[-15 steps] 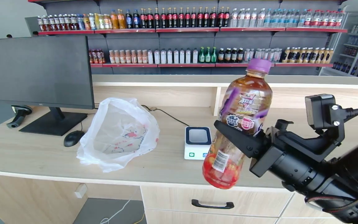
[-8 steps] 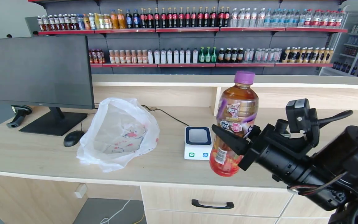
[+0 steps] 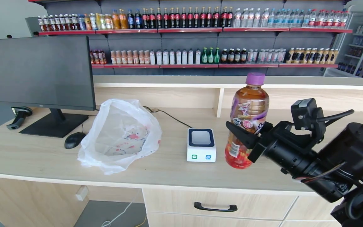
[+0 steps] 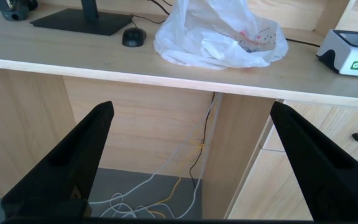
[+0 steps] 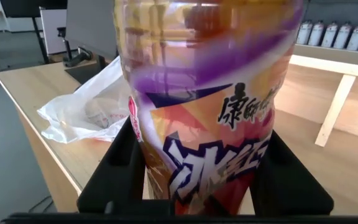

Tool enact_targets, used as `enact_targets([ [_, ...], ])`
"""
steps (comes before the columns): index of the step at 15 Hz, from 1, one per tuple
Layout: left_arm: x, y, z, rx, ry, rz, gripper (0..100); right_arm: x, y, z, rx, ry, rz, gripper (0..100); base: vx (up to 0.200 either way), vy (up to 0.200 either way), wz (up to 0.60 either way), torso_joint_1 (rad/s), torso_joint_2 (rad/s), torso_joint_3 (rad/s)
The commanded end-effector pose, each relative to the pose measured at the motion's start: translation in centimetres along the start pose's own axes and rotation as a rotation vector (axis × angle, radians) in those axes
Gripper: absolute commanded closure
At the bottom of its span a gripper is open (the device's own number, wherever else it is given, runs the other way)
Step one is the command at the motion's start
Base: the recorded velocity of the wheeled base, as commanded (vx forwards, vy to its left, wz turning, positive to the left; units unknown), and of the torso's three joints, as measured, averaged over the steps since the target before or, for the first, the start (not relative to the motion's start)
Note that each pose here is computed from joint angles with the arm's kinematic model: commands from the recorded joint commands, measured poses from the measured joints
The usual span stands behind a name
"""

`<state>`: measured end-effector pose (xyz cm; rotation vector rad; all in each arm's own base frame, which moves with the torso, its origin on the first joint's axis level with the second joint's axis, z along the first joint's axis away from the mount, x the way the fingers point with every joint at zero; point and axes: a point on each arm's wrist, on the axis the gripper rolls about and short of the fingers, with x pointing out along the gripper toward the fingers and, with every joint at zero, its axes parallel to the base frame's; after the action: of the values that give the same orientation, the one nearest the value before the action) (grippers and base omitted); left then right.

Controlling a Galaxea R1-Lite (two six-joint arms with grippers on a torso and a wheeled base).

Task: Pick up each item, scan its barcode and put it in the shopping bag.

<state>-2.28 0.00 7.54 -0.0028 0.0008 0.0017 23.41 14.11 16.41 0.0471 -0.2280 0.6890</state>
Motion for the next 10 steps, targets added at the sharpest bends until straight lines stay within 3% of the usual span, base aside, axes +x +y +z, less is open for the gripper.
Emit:
enact_targets([
  [1,0.00,0.00,-0.01,0.000,0.001,0.000,0,-0.01,-0.21,-0.08,0.000,0.002,-0.007,100,0.000,0.200,0.00,0.002,0.00,0.007],
  [7,0.00,0.00,-0.01,0.000,0.001,0.000,0,0.21,-0.67,0.23,-0.054,-0.014,-0.019,100,0.000,0.200,0.00,0.003,0.00,0.002],
  [10,0.00,0.00,0.00,0.000,-0.001,0.001,0,0.53,-0.68,0.24,-0.062,-0.020,-0.015,100,0.000,0.000,0.00,0.000,0.00,0.000],
])
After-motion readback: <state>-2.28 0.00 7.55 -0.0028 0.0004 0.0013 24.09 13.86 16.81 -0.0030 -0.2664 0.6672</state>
